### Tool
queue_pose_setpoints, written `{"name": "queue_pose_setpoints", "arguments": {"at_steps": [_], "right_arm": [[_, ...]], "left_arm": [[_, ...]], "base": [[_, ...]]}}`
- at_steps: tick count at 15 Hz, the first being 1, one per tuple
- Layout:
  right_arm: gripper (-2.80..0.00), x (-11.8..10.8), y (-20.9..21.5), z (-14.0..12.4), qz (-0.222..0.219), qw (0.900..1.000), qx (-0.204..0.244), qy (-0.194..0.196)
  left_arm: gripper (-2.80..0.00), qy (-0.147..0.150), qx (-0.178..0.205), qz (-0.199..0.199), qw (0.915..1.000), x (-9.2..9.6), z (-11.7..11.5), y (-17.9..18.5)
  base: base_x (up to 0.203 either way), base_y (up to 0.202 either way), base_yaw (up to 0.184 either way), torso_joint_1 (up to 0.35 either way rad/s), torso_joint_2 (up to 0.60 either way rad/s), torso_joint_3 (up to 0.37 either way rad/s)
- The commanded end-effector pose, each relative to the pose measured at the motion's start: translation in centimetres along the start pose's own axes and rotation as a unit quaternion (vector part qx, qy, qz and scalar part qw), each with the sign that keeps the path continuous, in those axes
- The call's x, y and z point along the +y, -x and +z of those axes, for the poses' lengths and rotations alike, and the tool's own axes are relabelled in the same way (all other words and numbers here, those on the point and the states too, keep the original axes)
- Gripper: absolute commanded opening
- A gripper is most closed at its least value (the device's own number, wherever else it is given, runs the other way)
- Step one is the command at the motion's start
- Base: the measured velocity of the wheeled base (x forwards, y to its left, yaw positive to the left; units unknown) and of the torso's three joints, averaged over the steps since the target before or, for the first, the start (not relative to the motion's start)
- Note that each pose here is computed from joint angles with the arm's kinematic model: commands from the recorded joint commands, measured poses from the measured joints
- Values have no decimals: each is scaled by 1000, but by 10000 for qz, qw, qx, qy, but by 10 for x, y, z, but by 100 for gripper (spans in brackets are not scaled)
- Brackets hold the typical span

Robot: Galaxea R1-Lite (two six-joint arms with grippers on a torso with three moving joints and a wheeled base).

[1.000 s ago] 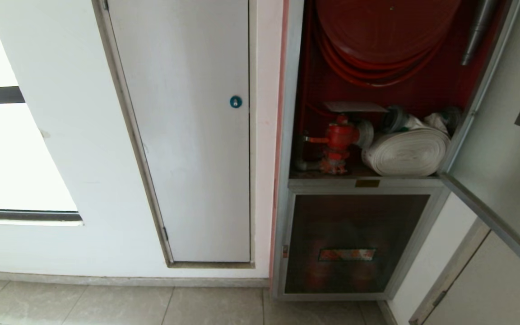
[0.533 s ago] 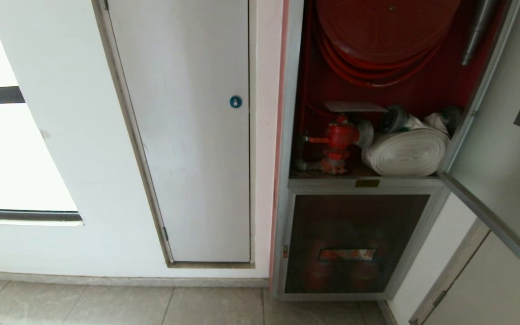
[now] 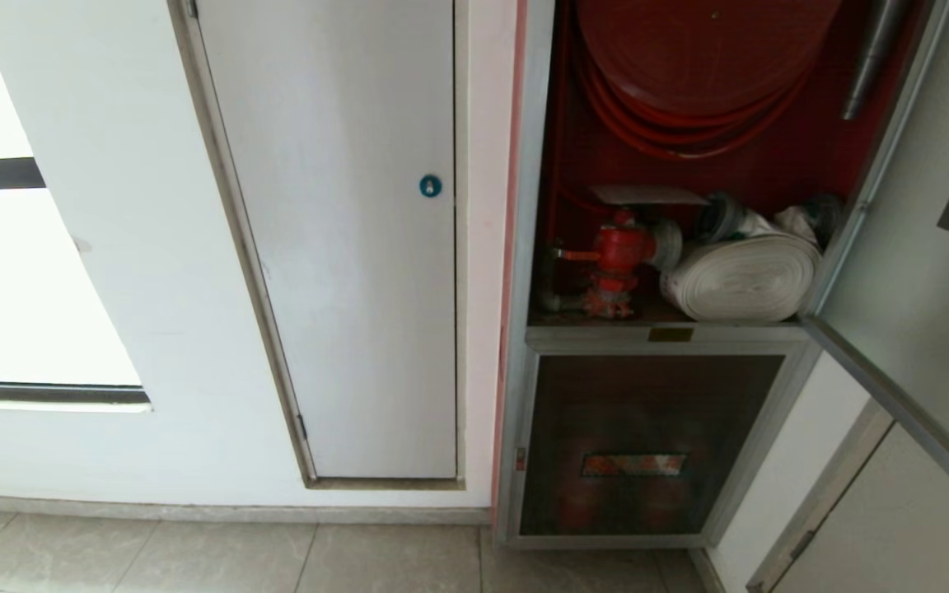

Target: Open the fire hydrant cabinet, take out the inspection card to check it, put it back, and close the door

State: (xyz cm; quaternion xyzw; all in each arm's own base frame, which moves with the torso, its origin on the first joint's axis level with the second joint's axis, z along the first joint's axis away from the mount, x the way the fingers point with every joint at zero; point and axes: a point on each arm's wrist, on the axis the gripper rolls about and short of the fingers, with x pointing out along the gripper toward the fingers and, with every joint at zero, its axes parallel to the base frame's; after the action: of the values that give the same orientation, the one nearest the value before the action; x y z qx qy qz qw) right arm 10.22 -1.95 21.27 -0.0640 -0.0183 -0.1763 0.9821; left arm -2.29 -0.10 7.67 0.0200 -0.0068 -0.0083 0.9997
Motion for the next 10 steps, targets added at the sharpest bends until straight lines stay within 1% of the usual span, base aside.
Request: {"name": "queue_pose_setpoints", "arguments": {"at_steps": [1,2,4,8,10], "right_arm": [[-280,-5,31,6,260,9995,121,-116],[-280,-6,42,7,435,9987,178,-196],[-280,-9,60,6,672,9972,158,-275],[-280,-16,94,-7,915,9953,148,-297],[-280,-18,107,-19,1036,9941,149,-299]], "left_arm": [[-280,0,28,-1,10000,0,-2,0],[-280,1,33,-2,10000,0,-2,-1],[-280,0,28,-1,10000,0,-2,0],[-280,0,30,-2,10000,0,-2,0],[-280,0,28,-1,10000,0,-2,0]], "base": [[0,0,0,0,0,0],[0,0,0,0,0,0],[0,0,0,0,0,0],[0,0,0,0,0,0],[0,0,0,0,0,0]]}}
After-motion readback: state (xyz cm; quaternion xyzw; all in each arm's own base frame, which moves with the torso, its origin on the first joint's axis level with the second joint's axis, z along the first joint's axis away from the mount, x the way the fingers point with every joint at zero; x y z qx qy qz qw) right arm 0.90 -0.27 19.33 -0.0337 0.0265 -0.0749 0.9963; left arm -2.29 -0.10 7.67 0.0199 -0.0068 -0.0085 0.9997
